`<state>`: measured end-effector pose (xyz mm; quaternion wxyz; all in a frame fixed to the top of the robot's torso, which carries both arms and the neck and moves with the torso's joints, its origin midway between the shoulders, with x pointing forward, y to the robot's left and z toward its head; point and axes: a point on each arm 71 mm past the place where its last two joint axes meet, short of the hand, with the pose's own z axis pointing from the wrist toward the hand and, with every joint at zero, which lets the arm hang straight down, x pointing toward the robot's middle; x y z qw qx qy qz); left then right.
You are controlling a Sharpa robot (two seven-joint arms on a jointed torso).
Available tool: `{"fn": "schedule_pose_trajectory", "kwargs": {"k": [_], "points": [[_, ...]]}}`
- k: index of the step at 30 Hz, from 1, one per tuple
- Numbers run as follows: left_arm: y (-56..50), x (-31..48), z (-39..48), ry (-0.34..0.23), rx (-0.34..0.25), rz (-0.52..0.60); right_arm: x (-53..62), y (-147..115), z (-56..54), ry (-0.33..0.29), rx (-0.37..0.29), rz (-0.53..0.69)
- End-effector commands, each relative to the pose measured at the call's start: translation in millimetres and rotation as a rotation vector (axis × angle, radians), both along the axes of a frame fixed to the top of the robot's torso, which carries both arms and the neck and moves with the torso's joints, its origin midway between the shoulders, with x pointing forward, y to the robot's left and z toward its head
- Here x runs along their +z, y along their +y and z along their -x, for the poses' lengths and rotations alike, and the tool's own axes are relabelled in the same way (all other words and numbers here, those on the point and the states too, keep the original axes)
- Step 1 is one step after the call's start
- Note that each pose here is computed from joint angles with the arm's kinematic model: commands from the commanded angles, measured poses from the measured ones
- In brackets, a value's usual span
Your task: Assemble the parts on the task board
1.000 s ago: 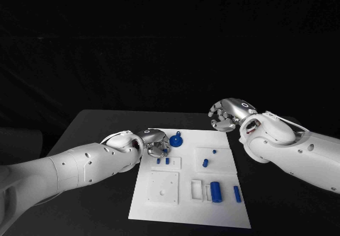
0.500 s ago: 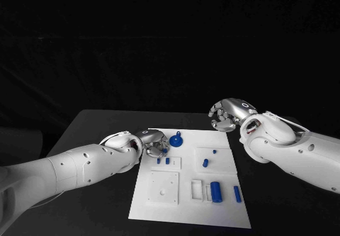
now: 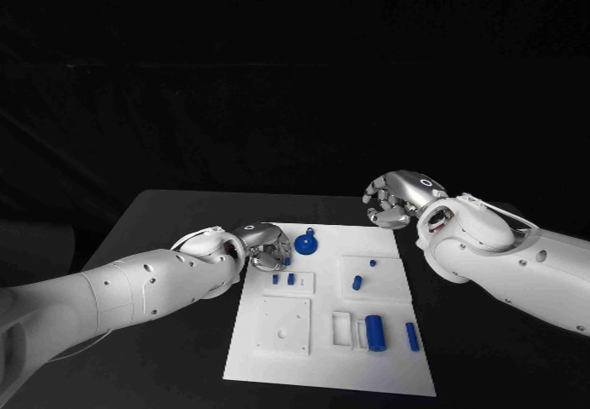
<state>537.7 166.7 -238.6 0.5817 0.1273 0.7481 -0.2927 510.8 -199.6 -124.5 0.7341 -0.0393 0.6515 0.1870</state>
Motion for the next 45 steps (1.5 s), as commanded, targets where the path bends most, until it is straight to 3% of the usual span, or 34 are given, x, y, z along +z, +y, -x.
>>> {"fn": "schedule_pose_trajectory", "kwargs": {"k": [1,8,19,25,30,36,43,45], "points": [[7.2,-8.1,0.0,0.027,0.037,-0.032,-0.1,0,0.1,0.007,0.008,0.009],[12.5,-8.8,-0.6,0.033,0.051,-0.039,-0.4,-1,-0.3,0.009,0.005,0.009],[32.9,-10.6,-7.1,0.045,0.100,-0.057,-0.5,-2,-0.5,0.009,0.003,0.008],[46.1,-7.7,-10.6,0.061,0.147,0.023,-2.1,-7,-3.3,0.025,0.006,-0.017],[57.1,-2.7,-12.0,0.073,0.201,0.131,-3.9,-10,-4.4,0.052,0.052,-0.044],[64.1,18.0,-14.7,0.087,0.253,0.324,-8.1,-16,-5.8,0.111,0.091,-0.079],[77.0,44.5,-9.4,0.174,0.300,0.534,-14.3,-23,-5.2,0.183,0.147,-0.111],[78.8,48.0,-8.6,0.203,0.317,0.591,-16.2,-24,-4.8,0.192,0.154,-0.105]]}}
